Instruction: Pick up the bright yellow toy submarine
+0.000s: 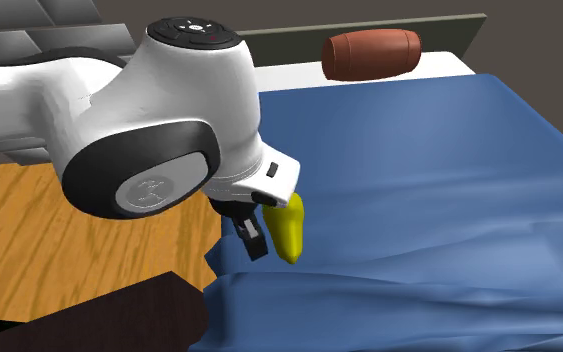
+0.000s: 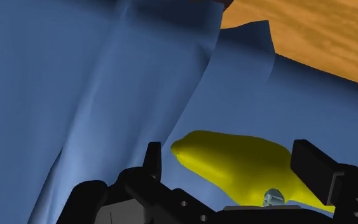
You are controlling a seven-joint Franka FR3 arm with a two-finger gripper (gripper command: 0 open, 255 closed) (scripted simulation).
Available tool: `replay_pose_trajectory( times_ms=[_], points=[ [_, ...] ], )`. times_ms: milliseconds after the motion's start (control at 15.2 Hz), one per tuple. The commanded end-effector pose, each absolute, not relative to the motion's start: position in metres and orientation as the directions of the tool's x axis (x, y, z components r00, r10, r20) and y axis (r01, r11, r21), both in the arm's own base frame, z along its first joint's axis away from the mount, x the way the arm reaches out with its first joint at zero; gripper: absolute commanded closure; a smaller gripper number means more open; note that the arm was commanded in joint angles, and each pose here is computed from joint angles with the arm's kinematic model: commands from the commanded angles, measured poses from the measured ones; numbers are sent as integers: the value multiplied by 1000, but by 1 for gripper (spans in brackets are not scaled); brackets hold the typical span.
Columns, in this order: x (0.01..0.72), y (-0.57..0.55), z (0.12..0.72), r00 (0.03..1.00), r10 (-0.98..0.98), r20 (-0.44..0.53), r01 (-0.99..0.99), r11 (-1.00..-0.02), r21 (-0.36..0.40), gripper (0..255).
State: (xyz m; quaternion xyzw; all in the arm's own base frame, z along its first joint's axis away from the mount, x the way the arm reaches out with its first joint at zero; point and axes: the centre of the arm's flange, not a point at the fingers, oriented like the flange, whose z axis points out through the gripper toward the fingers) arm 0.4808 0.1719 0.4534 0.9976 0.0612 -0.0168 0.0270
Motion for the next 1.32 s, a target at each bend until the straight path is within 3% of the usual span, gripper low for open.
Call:
replay_pose_trajectory(
  times_ms=[0, 726, 1254],
  points=[
    [504, 191, 440, 991, 130, -37, 132, -990, 53, 0],
    [599, 281, 374, 983, 180, -39, 182, -981, 67, 0],
    [599, 281, 334, 983, 180, -39, 182, -981, 67, 0]
  ],
)
